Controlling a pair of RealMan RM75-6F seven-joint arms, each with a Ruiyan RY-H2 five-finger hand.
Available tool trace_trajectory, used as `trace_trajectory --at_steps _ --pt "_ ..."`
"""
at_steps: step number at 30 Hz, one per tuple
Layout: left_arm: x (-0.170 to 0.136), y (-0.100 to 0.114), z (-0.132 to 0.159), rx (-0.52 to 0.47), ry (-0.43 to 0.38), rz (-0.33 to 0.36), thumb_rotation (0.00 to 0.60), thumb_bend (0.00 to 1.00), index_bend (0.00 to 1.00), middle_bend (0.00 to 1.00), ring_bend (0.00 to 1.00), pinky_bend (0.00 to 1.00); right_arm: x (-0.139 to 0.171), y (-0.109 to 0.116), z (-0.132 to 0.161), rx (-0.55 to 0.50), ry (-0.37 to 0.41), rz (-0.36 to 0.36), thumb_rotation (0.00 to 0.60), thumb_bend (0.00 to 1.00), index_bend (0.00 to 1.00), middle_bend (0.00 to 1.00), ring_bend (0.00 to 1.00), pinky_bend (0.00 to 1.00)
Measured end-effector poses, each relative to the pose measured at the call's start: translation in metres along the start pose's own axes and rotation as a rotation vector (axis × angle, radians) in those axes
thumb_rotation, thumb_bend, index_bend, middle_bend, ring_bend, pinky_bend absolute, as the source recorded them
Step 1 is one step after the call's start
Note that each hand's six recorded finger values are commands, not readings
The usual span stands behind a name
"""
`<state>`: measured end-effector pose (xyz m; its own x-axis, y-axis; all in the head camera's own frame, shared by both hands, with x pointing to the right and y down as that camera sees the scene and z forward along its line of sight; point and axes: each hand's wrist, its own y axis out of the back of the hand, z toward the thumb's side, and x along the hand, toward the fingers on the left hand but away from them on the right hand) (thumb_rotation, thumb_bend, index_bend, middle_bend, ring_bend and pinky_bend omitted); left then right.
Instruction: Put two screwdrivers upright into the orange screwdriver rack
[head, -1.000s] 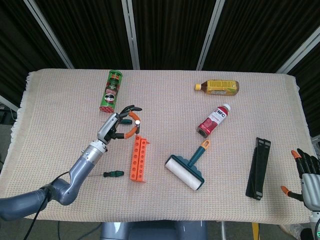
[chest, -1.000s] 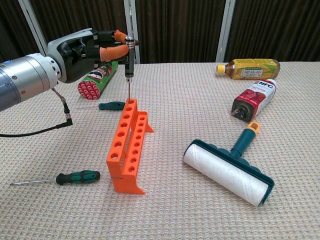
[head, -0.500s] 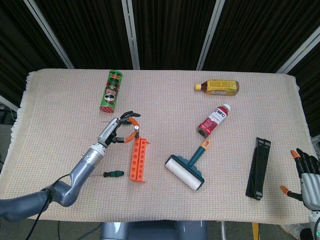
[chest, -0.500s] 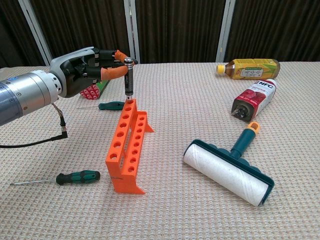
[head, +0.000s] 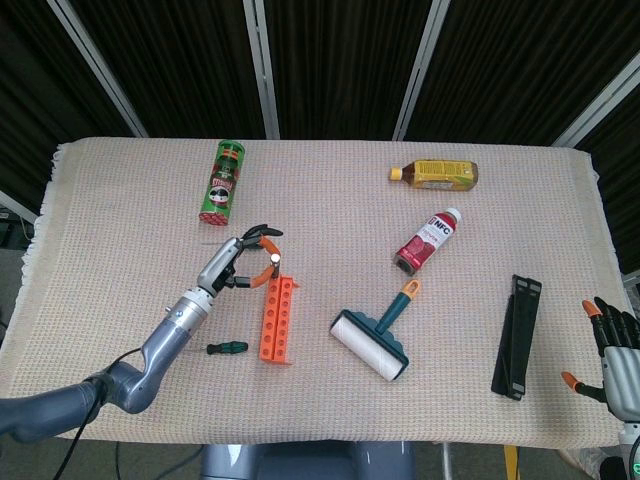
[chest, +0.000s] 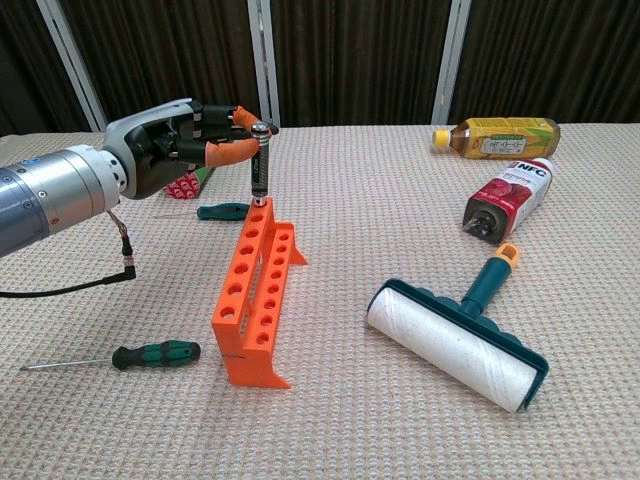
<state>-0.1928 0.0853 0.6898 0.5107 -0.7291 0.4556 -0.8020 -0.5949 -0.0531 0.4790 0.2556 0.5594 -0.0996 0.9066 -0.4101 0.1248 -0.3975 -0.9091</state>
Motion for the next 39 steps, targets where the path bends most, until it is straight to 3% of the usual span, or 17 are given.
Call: trace_trajectory --at_steps 39 --pt "0.001 -0.005 -0.012 0.027 0.045 -0.014 0.600 0.50 0.59 0.17 0.00 0.03 0.000 -0.001 -0.001 -0.001 -0.002 0.002 0.600 0.00 0.00 0.00 0.00 0.00"
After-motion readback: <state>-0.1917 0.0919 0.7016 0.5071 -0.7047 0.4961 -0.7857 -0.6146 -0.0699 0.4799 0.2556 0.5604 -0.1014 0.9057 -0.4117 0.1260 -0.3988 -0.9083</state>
